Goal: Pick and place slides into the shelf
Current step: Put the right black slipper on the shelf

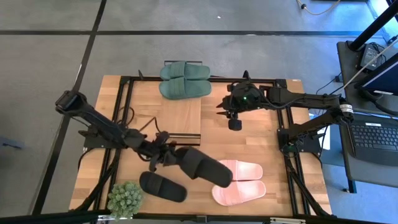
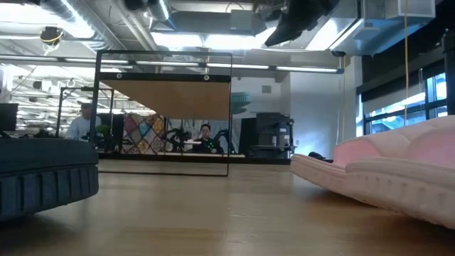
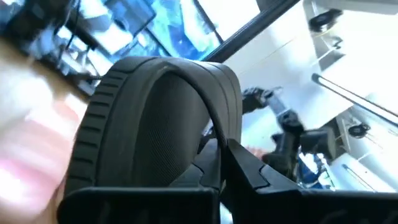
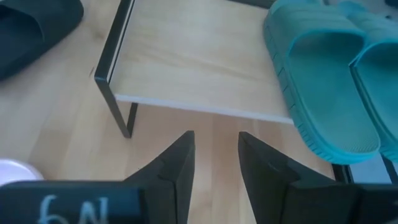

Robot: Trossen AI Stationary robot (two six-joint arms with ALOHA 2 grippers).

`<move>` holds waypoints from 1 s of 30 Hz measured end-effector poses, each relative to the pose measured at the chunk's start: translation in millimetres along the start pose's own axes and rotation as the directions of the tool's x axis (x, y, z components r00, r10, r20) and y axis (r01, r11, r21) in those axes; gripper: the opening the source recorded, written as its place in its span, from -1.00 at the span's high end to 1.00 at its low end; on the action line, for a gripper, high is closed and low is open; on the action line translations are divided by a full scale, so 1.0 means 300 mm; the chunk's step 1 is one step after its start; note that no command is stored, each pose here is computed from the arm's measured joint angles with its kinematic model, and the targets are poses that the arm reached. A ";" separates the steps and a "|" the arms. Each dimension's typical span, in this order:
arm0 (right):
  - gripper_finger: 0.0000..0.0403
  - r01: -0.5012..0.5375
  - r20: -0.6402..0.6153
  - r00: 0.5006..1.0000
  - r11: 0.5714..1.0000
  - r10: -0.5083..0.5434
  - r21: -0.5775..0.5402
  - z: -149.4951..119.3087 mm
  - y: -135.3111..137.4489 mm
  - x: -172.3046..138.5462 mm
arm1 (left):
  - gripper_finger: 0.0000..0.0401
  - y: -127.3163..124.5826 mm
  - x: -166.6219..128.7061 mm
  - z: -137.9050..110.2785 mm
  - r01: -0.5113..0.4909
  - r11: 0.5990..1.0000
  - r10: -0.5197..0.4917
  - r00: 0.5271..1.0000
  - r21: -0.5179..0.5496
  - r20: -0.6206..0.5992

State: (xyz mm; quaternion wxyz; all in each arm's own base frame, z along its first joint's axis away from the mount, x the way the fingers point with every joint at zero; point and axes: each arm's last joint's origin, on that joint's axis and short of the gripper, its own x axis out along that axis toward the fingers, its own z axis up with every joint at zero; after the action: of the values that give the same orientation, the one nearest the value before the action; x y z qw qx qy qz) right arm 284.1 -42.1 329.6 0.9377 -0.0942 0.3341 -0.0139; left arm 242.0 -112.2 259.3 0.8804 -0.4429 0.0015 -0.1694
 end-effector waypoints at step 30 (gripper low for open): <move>0.38 -0.004 -0.014 1.000 0.998 0.003 -0.067 -0.002 0.001 -0.002 | 1.00 0.102 -0.336 0.416 -0.485 0.833 0.539 0.821 -0.266 0.190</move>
State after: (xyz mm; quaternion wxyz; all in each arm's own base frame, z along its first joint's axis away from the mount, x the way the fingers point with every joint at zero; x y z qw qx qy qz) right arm 283.1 -42.0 329.5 0.9318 -0.1247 0.3408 -0.0017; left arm 175.2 32.2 296.3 0.8353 -0.5326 0.0244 0.1346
